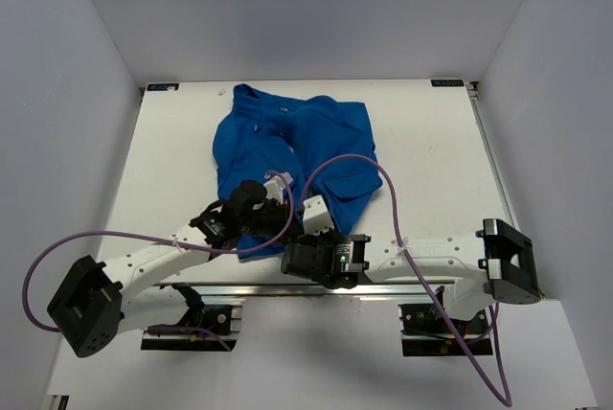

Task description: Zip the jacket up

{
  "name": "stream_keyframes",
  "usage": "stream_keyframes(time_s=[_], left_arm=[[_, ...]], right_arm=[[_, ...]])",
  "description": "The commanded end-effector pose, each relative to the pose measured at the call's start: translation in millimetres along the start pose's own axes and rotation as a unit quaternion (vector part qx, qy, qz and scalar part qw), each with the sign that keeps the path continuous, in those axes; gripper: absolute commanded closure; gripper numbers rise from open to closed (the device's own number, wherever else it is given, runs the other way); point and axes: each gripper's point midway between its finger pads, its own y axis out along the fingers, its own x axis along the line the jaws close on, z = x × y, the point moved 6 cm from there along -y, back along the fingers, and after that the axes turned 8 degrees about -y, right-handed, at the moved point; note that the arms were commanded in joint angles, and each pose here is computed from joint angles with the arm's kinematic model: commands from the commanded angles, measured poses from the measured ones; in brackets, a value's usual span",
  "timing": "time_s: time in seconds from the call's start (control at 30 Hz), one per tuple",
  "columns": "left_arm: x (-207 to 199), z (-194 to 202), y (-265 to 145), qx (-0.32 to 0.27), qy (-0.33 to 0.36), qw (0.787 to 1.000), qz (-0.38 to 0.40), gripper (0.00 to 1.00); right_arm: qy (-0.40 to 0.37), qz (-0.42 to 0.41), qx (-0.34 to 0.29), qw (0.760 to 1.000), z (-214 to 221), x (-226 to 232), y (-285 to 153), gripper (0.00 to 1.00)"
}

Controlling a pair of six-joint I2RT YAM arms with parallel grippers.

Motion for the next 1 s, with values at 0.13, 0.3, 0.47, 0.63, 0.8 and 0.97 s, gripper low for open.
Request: stream_keyframes(time_s=[0.13,0.3,0.47,0.63,0.8,0.97], left_arm=[[-22.6,-1.4,-7.9,0.005,0.022,0.999,0.043,1.0],[-22.4,-1.6,-7.5,0.005,0.022,0.999,0.043,1.0],[-21.8,-1.5,-7.5,0.004,0.02,0.999,0.042,1.0],[-22.8,-1.1,-7.8,0.005,0.021,0.999,0.043,1.0],[-22.4,-1.5,-7.8,0.005,0.019,0.999,0.042,1.0],[-22.6,-1.1,-8.3,0.005,0.02,0.999,0.042,1.0]], right_arm=[[-0.013,0.002,-0.026,1.0,-2.2,-7.8,-0.3,0.47],[-0.013,-0.053,-0.039,0.998,-5.2,-1.0,4.1,0.48],[-0.008,-0.09,-0.054,0.994,-10.6,0.8,2.2,0.57],[-0.006,-0.098,-0.061,0.993,-15.2,2.0,0.6,0.63],[-0.006,-0.102,-0.049,0.994,-14.4,0.9,-2.2,0.75],[-0.005,-0.112,-0.045,0.993,-12.6,-0.2,-5.9,0.83]])
